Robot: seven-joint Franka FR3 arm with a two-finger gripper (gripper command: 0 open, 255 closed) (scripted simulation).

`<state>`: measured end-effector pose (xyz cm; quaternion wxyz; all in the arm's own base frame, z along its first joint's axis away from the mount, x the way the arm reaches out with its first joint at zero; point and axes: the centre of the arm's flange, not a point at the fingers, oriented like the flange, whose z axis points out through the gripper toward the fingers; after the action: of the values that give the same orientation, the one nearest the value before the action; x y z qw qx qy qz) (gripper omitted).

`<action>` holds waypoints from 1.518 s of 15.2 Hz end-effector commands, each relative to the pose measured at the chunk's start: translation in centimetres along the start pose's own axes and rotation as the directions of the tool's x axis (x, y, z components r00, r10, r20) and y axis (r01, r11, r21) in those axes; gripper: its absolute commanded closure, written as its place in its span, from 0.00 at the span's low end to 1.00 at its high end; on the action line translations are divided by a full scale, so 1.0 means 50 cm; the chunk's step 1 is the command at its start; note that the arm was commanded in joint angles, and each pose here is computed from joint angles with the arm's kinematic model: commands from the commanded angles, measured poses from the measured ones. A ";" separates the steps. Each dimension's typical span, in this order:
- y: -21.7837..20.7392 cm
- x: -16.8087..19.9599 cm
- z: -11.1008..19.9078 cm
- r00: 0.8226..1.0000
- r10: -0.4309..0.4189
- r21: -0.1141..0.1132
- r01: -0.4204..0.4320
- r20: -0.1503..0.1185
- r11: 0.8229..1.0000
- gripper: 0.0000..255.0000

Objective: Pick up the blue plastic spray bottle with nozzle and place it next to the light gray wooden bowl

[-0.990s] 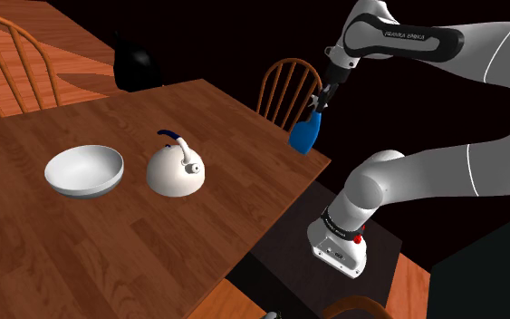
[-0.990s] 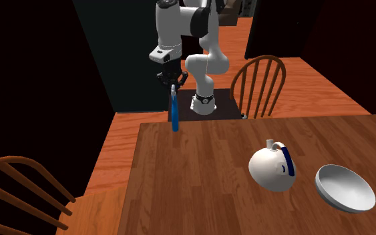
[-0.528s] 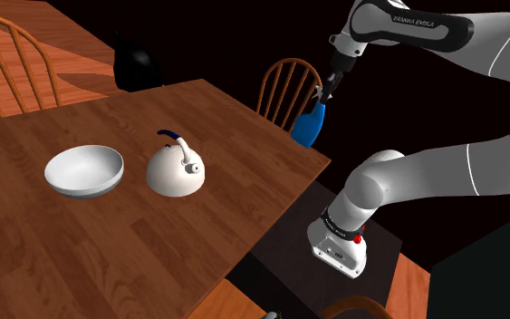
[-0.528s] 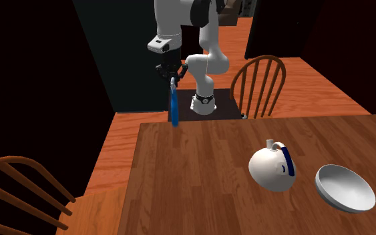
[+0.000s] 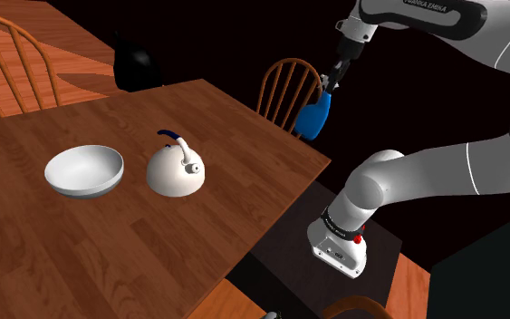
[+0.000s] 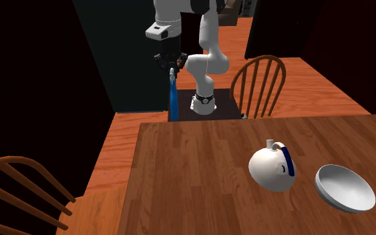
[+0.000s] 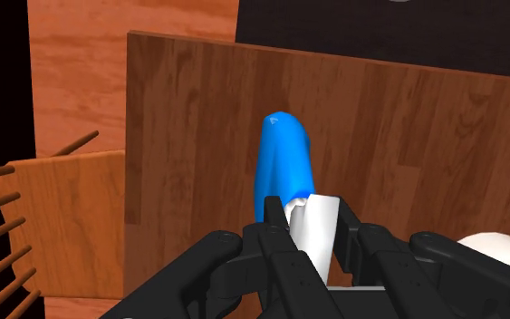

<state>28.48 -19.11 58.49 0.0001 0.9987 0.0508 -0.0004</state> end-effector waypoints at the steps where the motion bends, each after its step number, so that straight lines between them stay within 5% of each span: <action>1: -0.001 0.002 -0.021 1.000 0.000 0.000 0.000 0.000 1.000 1.00; 23: -0.001 0.002 -0.254 1.000 0.000 0.000 0.000 0.000 1.000 1.00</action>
<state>28.57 -18.97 70.52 0.0000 0.9987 0.0508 -0.0005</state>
